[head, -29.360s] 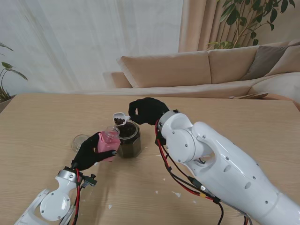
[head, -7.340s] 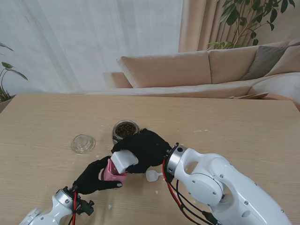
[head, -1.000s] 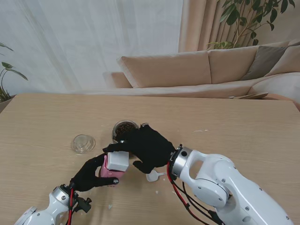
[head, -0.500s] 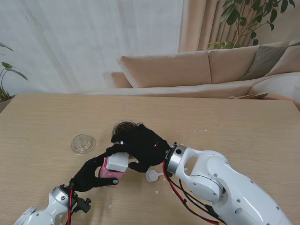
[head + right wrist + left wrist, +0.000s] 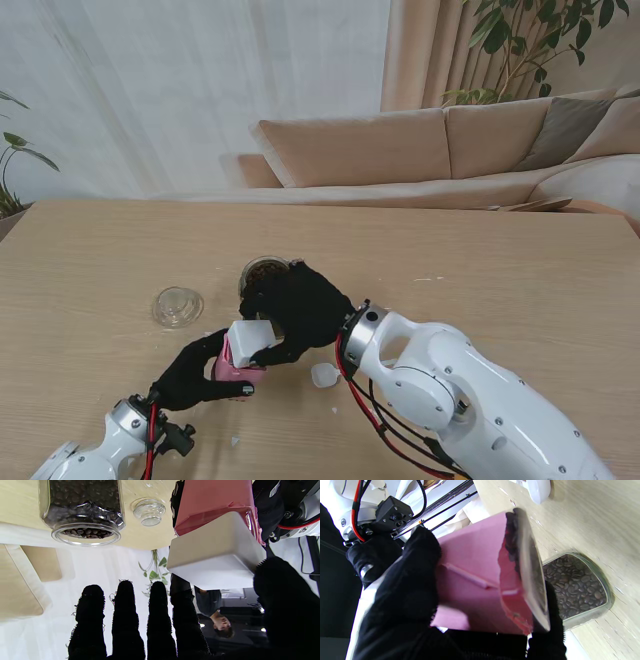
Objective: Portion coffee beans from the glass jar into the coffee jar
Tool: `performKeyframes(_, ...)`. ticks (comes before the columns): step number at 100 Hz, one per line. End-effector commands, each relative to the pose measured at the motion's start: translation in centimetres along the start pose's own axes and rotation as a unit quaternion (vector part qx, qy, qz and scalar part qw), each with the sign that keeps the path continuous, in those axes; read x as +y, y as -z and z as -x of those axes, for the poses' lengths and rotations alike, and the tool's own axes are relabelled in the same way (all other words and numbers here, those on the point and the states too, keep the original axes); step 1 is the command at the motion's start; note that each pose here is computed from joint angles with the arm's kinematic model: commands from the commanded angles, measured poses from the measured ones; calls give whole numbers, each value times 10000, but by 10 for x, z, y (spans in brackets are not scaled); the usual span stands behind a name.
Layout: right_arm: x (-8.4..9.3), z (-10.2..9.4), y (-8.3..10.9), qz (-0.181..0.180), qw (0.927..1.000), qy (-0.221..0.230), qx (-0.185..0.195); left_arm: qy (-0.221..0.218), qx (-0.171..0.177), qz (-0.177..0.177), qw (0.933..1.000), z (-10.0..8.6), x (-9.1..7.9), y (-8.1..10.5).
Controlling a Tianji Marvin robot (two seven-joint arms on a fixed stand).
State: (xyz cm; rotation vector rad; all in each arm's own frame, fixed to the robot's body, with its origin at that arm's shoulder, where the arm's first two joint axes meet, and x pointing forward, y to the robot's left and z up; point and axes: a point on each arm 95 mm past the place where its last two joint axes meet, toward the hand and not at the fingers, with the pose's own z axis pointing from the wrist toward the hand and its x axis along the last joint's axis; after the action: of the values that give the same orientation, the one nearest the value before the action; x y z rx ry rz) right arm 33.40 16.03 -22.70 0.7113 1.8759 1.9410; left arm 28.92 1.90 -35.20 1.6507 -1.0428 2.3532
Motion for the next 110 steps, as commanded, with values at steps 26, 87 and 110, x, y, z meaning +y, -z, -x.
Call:
performKeyframes(26, -7, -2, -6, -139, 9996, -199, -142, 36, 52, 48, 10000, -3, 3, 0)
performKeyframes(87, 5, -3, 32, 55, 9999, 153, -19, -10, -22, -24, 10000, 0, 0, -3)
performKeyframes(110, 4, -1, 31, -37, 9981, 572, 209, 6, 6, 8, 10000, -1, 1, -2)
